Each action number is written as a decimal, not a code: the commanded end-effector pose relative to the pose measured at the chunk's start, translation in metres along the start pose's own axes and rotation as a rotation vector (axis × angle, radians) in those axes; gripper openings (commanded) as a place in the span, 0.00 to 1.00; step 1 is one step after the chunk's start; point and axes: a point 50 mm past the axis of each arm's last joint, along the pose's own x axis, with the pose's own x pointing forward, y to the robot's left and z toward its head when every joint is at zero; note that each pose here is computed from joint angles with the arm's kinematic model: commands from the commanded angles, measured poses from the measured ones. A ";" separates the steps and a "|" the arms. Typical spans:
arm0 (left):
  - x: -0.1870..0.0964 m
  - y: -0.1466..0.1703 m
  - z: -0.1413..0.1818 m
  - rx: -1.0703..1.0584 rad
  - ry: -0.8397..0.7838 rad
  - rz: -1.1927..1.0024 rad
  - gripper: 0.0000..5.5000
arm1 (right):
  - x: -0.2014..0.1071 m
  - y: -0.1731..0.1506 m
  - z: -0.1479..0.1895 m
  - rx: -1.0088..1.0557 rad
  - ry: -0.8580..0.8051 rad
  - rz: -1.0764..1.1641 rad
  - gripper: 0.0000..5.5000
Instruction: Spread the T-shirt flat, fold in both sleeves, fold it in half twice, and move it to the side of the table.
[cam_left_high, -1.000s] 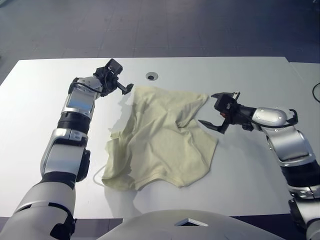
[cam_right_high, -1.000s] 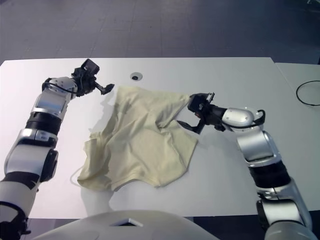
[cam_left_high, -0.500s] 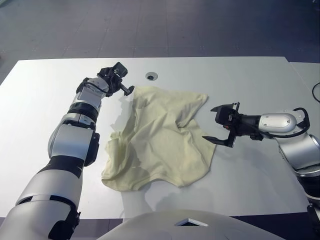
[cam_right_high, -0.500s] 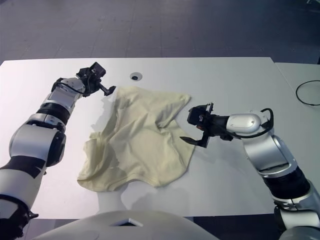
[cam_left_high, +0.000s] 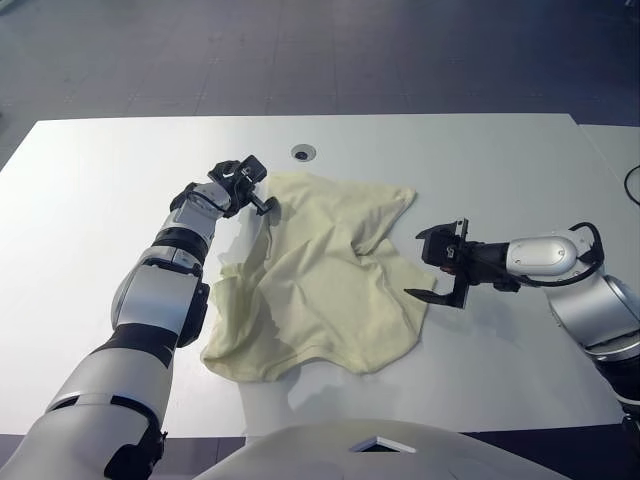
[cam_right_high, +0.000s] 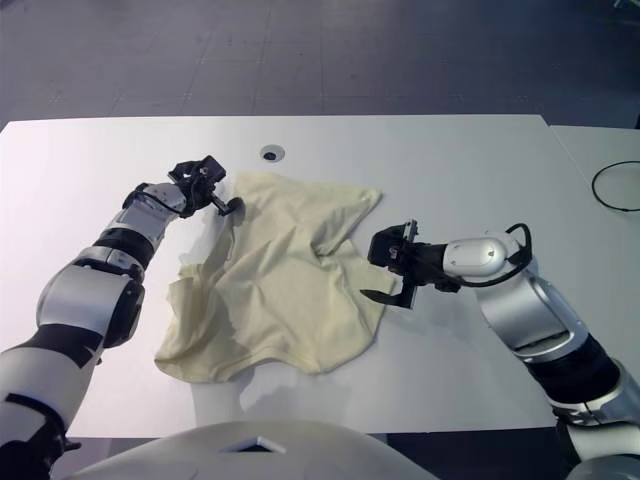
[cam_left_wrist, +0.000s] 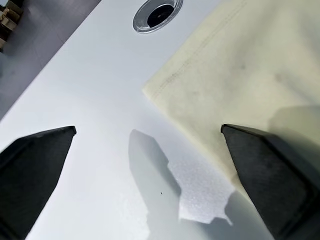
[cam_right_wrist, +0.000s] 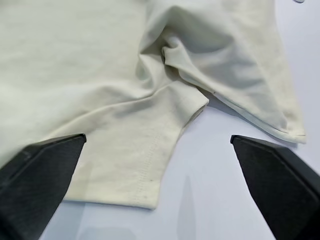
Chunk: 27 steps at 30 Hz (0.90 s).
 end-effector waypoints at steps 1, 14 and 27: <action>-0.003 -0.021 -0.040 0.039 0.155 -0.079 0.98 | 0.010 0.007 -0.013 -0.003 0.045 0.003 0.98; -0.010 -0.016 -0.056 0.036 0.206 -0.042 0.98 | -0.010 0.027 -0.046 -0.069 0.219 0.135 0.98; -0.011 -0.017 -0.061 -0.005 0.204 -0.029 0.98 | -0.016 0.016 -0.042 -0.080 0.222 0.094 0.98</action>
